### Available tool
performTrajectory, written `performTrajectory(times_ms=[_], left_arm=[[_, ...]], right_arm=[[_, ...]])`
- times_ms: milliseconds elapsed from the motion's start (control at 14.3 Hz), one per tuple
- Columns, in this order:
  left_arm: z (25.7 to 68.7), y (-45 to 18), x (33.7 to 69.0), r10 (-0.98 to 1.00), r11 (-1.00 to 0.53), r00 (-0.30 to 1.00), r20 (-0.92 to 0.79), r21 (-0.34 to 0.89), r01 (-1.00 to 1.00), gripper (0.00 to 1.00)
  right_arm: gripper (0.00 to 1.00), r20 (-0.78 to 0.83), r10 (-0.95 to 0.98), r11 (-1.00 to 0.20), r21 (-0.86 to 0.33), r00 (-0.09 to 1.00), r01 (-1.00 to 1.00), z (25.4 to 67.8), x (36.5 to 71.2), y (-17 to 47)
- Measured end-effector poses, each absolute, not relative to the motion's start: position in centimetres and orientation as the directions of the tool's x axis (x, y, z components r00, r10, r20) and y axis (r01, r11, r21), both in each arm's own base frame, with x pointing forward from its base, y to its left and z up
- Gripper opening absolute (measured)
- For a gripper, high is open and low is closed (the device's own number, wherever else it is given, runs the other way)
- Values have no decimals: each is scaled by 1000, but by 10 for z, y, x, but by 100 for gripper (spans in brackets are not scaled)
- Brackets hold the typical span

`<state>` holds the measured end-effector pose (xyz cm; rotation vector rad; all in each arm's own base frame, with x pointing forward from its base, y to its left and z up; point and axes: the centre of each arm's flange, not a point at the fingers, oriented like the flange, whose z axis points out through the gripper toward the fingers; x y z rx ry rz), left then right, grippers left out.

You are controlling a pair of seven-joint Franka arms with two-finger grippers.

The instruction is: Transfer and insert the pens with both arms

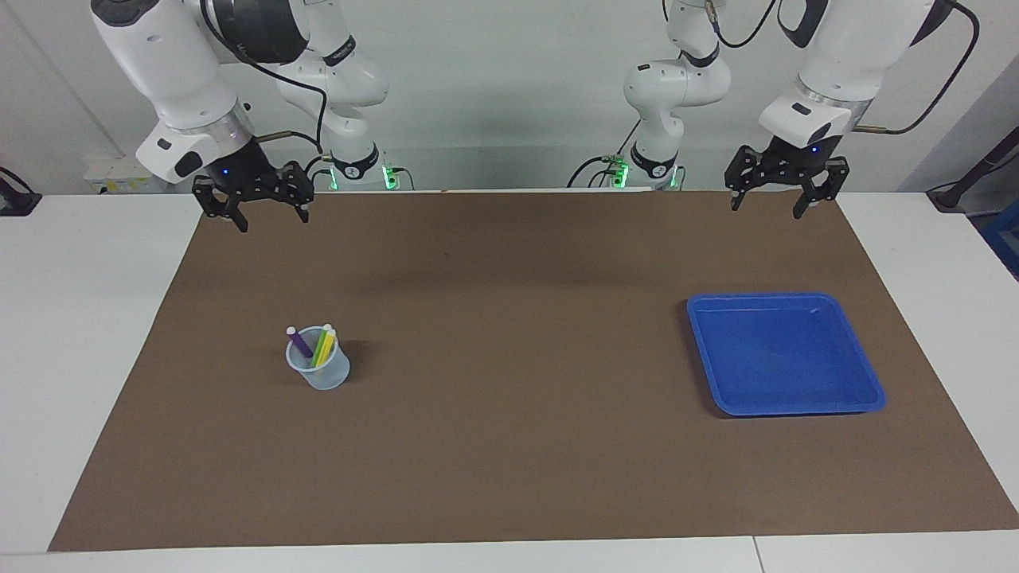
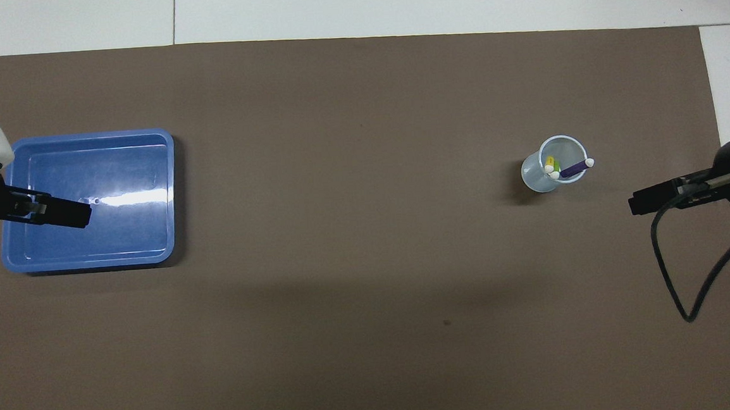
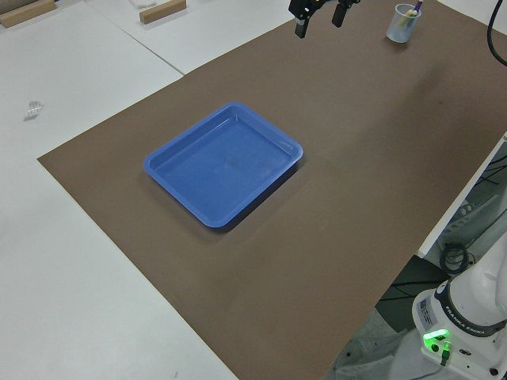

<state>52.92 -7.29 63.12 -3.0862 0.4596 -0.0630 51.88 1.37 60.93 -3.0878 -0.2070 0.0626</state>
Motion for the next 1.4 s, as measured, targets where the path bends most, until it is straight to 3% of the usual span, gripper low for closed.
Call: performTrajectory(times_ms=[420,840,1399], left_arm=[[631,-73,529,-292,-956,956,37,-26,-291,100],[632,-54,532,-215,-977,976,41,-24,-214,100],[631,-60,531,-68,-998,997,40,-18,-67,100]], right_arm=[[100,-18,134,-990,-46,991,133,620,513,14],[100,59,134,-990,-33,989,136,659,490,14],[100,56,137,-990,-33,989,139,657,490,16]])
